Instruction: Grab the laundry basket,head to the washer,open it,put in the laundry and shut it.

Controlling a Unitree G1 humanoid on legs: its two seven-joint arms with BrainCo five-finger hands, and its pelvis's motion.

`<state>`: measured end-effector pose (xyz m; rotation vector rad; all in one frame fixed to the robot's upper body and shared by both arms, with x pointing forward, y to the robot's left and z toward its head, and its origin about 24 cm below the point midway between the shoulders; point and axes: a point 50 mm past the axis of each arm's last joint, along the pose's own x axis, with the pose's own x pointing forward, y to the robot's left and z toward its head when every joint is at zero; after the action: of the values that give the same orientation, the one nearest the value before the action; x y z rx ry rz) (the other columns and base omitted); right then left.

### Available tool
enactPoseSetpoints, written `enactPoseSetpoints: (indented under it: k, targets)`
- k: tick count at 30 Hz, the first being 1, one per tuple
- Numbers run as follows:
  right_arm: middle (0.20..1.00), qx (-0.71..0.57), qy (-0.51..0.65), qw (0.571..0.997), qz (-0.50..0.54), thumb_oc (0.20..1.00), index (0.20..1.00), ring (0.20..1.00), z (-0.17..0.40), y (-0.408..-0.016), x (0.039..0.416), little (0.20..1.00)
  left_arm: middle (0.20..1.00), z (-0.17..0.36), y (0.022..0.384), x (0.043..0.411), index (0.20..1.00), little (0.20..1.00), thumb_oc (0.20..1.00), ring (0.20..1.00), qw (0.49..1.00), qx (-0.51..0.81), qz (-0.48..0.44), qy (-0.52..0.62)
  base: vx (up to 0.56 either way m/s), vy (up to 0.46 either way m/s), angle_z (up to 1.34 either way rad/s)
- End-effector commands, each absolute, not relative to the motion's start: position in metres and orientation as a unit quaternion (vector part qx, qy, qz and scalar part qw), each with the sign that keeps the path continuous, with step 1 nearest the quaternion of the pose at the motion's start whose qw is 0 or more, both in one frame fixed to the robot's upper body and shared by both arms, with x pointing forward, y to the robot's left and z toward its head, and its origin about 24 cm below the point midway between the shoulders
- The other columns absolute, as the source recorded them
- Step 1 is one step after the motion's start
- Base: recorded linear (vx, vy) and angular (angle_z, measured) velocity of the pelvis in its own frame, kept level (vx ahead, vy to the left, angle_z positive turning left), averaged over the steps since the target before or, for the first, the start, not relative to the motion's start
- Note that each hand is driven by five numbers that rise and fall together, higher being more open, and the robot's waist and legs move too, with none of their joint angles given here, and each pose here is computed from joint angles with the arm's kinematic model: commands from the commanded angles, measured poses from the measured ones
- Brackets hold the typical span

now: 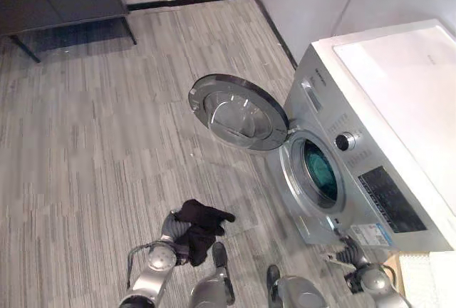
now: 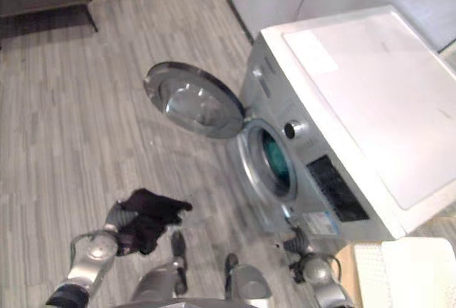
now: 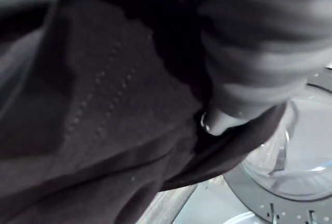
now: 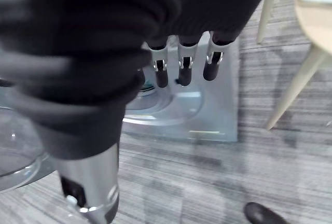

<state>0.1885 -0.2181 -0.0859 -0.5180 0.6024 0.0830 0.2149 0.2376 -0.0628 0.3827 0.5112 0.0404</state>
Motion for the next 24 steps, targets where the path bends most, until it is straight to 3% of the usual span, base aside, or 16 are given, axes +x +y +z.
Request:
enactPoseSetpoints:
  k: [1, 9, 16, 24]
  targets:
    - [1.000, -0.251, 0.261, 0.932, 0.030, 1.000, 1.000, 1.000, -0.074, -0.219, 0.207, 1.000, 0.200, -0.043, 0.248, 0.222, 0.200, 0.200, 0.200, 0.200, 0.955, 0.217, 0.027, 0.199, 0.13, 0.118, -0.74]
    - [1.000, -0.257, 0.268, 0.928, 0.030, 1.000, 1.000, 1.000, -0.076, -0.221, 0.204, 1.000, 0.200, -0.043, 0.241, 0.222, 0.200, 0.200, 0.200, 0.200, 0.957, 0.211, 0.007, 0.199, 0.18, 0.053, -0.72]
    - [1.000, -0.263, 0.284, 0.922, 0.017, 1.000, 1.000, 1.000, -0.079, -0.235, 0.192, 1.000, 0.200, -0.050, 0.224, 0.214, 0.200, 0.200, 0.200, 0.200, 0.958, 0.196, -0.031, 0.205, 0.19, -0.134, -0.38]
    - [1.000, -0.268, 0.294, 0.917, 0.013, 1.000, 1.000, 1.000, -0.082, -0.239, 0.192, 1.000, 0.200, -0.055, 0.206, 0.219, 0.200, 0.200, 0.200, 0.200, 0.962, 0.177, -0.040, 0.202, 0.18, 0.230, -1.65]
